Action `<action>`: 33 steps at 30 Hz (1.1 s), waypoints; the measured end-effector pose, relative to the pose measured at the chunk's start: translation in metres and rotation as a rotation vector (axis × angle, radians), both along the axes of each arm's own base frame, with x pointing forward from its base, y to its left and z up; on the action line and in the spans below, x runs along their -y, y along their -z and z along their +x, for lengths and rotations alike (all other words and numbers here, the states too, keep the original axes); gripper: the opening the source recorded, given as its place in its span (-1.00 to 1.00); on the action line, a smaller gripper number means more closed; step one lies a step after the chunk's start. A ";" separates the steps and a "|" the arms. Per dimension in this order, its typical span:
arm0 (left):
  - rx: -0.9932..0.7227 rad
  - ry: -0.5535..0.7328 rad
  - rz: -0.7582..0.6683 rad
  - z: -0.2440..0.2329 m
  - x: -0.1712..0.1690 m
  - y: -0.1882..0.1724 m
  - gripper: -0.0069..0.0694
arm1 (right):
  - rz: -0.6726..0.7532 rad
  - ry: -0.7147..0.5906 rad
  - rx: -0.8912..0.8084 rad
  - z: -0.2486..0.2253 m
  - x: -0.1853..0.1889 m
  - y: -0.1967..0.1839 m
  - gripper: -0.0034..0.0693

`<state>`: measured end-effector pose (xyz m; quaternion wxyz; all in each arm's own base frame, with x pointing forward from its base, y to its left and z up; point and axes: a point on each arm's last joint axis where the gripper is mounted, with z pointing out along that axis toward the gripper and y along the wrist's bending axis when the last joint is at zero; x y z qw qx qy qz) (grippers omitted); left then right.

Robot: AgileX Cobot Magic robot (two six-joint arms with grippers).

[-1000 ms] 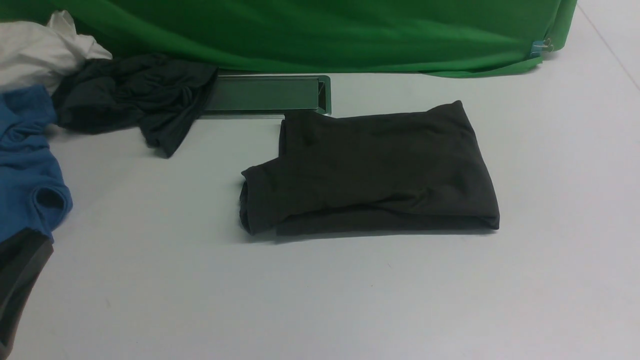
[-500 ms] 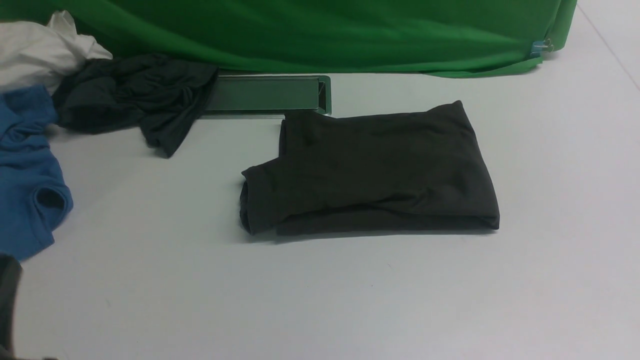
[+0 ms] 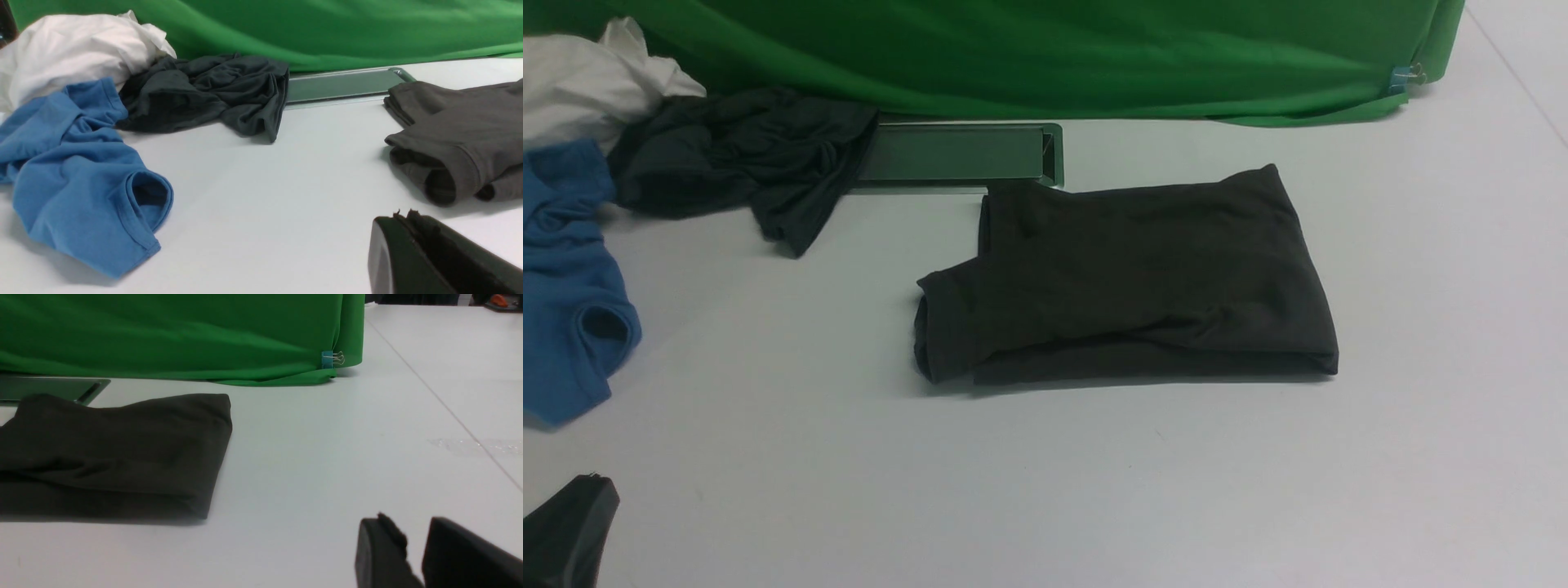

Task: Fold a long-sleeved shirt on a white desktop.

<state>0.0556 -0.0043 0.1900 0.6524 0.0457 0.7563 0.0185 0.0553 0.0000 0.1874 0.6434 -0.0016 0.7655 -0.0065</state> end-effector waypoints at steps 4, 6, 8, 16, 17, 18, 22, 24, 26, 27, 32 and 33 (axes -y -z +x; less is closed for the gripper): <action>0.000 0.001 0.004 0.000 0.000 0.000 -0.77 | 0.000 0.000 0.000 0.000 0.000 0.000 -0.42; 0.002 0.000 0.008 0.000 0.000 0.000 -0.77 | 0.000 0.000 0.000 0.000 0.000 0.000 -0.40; 0.004 -0.001 0.011 0.000 0.000 0.000 -0.77 | 0.000 0.000 0.000 0.000 0.000 0.000 -0.39; 0.006 -0.002 0.013 0.000 0.000 0.000 -0.77 | 0.000 0.000 0.000 0.000 0.000 0.000 -0.33; 0.006 -0.002 0.013 0.000 0.000 0.000 -0.77 | 0.000 0.000 0.000 0.000 0.000 0.000 -0.33; 0.006 -0.002 0.013 0.000 0.000 0.000 -0.77 | 0.000 0.000 0.000 0.000 0.000 0.000 -0.32; 0.006 -0.002 0.013 0.000 0.000 0.000 -0.77 | 0.000 0.000 0.000 0.000 0.000 0.000 -0.29; 0.006 -0.001 0.014 0.000 0.000 0.000 -0.77 | 0.000 0.000 0.000 0.000 0.000 0.000 -0.28; 0.006 -0.001 0.014 0.000 0.000 0.000 -0.77 | 0.000 0.000 0.000 0.000 0.000 0.000 -0.27; 0.006 -0.001 0.014 0.000 0.000 0.000 -0.77 | 0.000 0.000 0.000 0.000 0.000 0.000 -0.26; 0.006 -0.001 0.014 0.000 0.000 0.000 -0.77 | 0.000 0.000 0.000 0.000 0.000 0.000 -0.25; 0.006 -0.001 0.014 0.000 0.000 0.000 -0.77 | 0.000 0.000 0.000 0.000 0.000 0.000 -0.25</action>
